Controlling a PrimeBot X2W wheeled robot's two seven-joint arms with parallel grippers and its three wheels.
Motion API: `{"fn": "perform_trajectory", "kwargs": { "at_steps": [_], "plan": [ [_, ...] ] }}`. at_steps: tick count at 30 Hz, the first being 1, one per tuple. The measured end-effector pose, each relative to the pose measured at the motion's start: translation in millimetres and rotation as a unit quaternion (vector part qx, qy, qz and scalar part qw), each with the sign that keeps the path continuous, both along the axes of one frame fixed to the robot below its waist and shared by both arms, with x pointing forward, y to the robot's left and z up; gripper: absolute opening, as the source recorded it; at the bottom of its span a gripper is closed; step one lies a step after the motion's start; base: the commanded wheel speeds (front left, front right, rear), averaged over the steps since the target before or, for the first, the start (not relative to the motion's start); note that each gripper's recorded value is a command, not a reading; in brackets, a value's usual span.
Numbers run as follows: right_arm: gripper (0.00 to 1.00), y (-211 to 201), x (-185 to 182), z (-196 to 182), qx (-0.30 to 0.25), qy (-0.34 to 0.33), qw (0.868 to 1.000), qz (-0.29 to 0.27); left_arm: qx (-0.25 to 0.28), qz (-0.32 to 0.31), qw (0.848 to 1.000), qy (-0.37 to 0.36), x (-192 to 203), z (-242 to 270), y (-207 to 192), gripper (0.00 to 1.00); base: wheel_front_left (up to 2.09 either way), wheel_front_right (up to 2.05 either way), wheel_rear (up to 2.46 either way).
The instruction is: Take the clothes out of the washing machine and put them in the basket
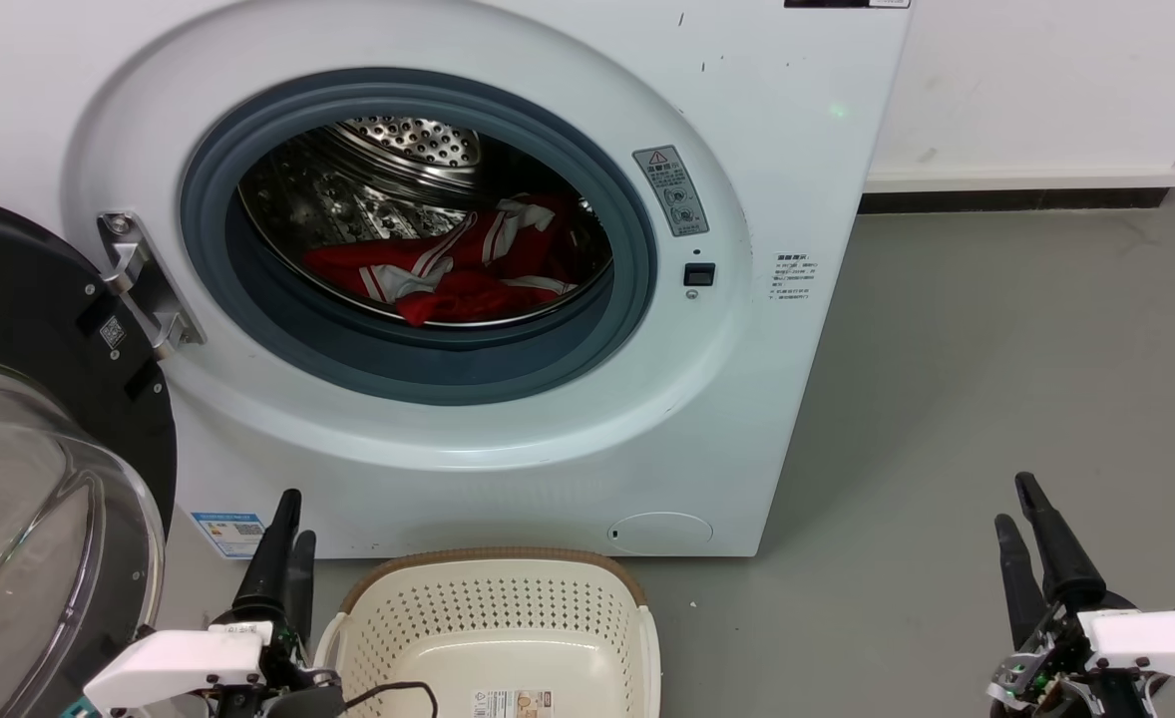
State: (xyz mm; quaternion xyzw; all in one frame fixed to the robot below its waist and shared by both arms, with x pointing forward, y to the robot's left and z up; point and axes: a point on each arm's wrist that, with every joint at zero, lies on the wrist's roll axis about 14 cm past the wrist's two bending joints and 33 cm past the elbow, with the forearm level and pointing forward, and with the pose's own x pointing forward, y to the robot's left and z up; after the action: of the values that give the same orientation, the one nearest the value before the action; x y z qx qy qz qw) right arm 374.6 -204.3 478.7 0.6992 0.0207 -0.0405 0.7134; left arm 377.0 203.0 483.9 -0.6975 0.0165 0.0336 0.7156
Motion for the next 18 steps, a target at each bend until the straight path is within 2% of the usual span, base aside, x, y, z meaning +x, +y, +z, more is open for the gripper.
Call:
{"fn": "perform_trajectory", "kwargs": {
  "at_steps": [6,12,15,16,18],
  "plan": [
    [1.00,-5.1,1.3,8.9,-0.064,-0.009,0.998,-0.007,0.061,0.008,0.998,-0.005,2.2,8.7,5.3,1.00,0.00,0.00,0.00],
    [1.00,-6.4,1.8,20.7,-0.144,-0.023,0.989,-0.006,0.134,0.006,0.991,-0.003,4.4,16.8,3.2,1.00,0.00,0.00,0.00],
    [1.00,-6.4,0.4,24.8,-0.186,-0.027,0.982,-0.006,0.170,0.006,0.985,0.001,4.2,18.5,1.9,1.00,0.00,0.00,0.00],
    [1.00,-4.2,1.6,33.0,-0.230,-0.038,0.973,-0.004,0.206,0.003,0.978,0.005,3.0,18.4,-1.0,1.00,0.00,0.00,0.00],
    [1.00,-1.1,2.0,36.6,-0.258,-0.043,0.965,0.001,0.230,0.003,0.973,0.007,3.0,19.5,-2.5,1.00,0.00,0.00,0.00]
  ]
}}
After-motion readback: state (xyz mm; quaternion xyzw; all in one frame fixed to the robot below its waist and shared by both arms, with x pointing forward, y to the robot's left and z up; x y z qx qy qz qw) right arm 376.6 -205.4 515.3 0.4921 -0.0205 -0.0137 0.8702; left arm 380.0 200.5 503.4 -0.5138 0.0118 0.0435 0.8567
